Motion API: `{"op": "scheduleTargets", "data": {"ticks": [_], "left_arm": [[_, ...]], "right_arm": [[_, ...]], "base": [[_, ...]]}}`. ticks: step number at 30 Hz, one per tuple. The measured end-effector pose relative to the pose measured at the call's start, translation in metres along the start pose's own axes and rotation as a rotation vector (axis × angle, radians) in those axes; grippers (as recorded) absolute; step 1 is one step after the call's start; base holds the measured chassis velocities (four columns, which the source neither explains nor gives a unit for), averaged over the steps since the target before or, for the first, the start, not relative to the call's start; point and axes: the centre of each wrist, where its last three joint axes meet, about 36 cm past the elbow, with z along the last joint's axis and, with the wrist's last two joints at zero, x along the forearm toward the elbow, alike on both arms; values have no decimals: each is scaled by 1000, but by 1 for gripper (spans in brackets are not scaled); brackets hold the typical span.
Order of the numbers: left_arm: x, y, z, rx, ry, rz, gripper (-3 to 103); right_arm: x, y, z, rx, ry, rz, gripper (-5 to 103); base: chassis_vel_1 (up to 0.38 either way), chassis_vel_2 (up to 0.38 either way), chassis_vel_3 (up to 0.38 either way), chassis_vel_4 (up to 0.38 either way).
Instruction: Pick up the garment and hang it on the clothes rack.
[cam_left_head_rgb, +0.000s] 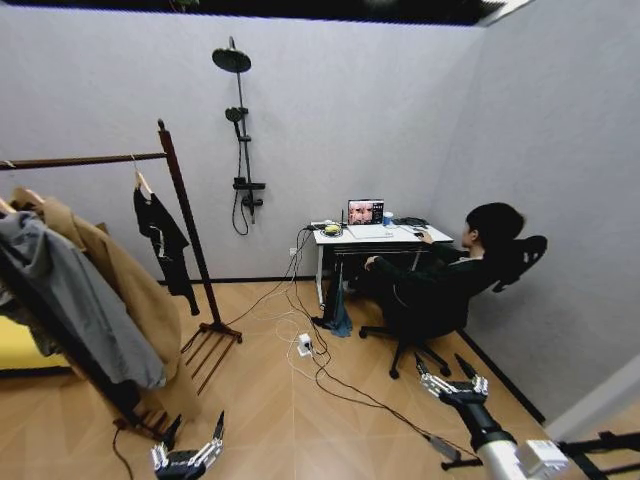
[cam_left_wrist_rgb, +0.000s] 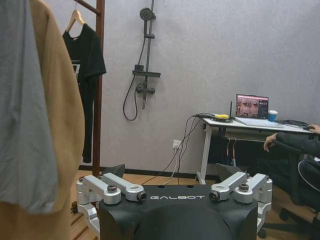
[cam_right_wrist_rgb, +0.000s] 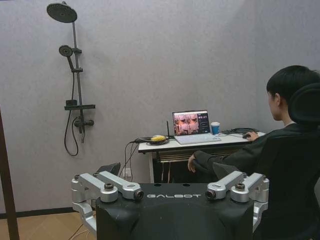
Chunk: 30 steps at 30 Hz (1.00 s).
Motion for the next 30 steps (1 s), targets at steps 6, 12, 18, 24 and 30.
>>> {"op": "scheduleTargets", "data": {"ticks": [6,12,18,24,30], "left_arm": [[0,0,0,0,0,1,100],[0,0,0,0,0,1,100],[0,0,0,0,0,0,100],[0,0,0,1,0,1,100],[0,0,0,0,0,0,100]], "right_arm": [[0,0,0,0,0,0,100],[0,0,0,0,0,0,100],[0,0,0,0,1,0,100],[0,0,0,0,0,0,100],[0,0,0,0,-1,0,100]], "base": [[391,-336,-389,334],[389,-327,-377,321],[266,-192,-276,256],[-15,-39,-67,64],[-56,28,99,-6]]}}
